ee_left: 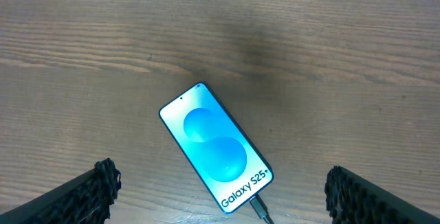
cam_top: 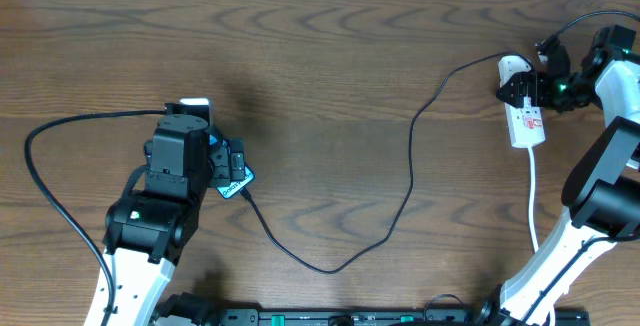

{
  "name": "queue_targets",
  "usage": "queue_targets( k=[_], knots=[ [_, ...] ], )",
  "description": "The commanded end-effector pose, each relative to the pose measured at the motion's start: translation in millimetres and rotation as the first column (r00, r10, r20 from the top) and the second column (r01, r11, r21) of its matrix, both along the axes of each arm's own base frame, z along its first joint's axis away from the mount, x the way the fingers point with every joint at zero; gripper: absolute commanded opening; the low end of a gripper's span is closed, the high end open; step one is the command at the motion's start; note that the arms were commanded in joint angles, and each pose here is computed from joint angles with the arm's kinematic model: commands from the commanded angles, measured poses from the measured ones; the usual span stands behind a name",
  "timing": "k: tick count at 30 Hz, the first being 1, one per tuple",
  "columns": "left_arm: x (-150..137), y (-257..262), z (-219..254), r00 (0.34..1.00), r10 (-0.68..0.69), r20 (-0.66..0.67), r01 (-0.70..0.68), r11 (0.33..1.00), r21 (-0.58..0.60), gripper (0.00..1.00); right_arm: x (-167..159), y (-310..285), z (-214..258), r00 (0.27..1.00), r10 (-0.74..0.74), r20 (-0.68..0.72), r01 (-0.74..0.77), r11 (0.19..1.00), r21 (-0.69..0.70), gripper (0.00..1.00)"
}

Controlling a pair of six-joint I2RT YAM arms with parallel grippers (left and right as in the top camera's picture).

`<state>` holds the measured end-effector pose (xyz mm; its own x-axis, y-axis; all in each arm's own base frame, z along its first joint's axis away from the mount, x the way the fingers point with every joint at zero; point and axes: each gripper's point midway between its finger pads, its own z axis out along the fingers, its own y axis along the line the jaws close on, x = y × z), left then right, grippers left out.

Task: Plug charger to phone and switch on socket
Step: 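Press the power strip switch beside the plugged charger with the right gripper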

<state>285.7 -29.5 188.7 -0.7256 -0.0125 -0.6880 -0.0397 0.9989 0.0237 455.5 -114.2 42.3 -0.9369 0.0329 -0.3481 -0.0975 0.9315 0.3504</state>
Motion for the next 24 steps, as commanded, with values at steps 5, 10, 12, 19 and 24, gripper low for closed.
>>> queue_targets(
  k=[5, 10, 12, 19, 24],
  knots=[
    [0.7, 2.6, 1.1, 1.0, 0.005, 0.002, -0.005, 1.0, 0.021, 0.97, -1.3, 12.9, 2.0, 1.0, -0.014, -0.003, 0.014, 0.996, 0.083, 0.99],
    [0.7, 2.6, 1.1, 1.0, 0.005, 0.002, -0.005, 1.0, 0.021, 0.97, -1.5, 13.5, 2.1, 1.0, -0.015, -0.004, 0.015, 0.996, 0.087, 0.99],
    [0.7, 2.6, 1.1, 1.0, 0.005, 0.002, -0.005, 1.0, 0.021, 0.97, -2.0, 13.7, 2.1, 1.0, -0.017, -0.007, 0.018, 0.996, 0.088, 0.99],
    [0.7, 2.6, 1.1, 1.0, 0.005, 0.002, -0.005, 1.0, 0.021, 0.97, -4.2, 15.3, 1.3, 0.999, -0.025, -0.023, 0.027, 0.995, 0.096, 0.99],
    [0.7, 2.6, 1.1, 1.0, 0.005, 0.002, -0.005, 1.0, 0.021, 0.97, -4.6, 17.5, 1.2, 0.999, -0.028, -0.03, 0.031, 0.994, 0.1, 0.99]
  ],
)
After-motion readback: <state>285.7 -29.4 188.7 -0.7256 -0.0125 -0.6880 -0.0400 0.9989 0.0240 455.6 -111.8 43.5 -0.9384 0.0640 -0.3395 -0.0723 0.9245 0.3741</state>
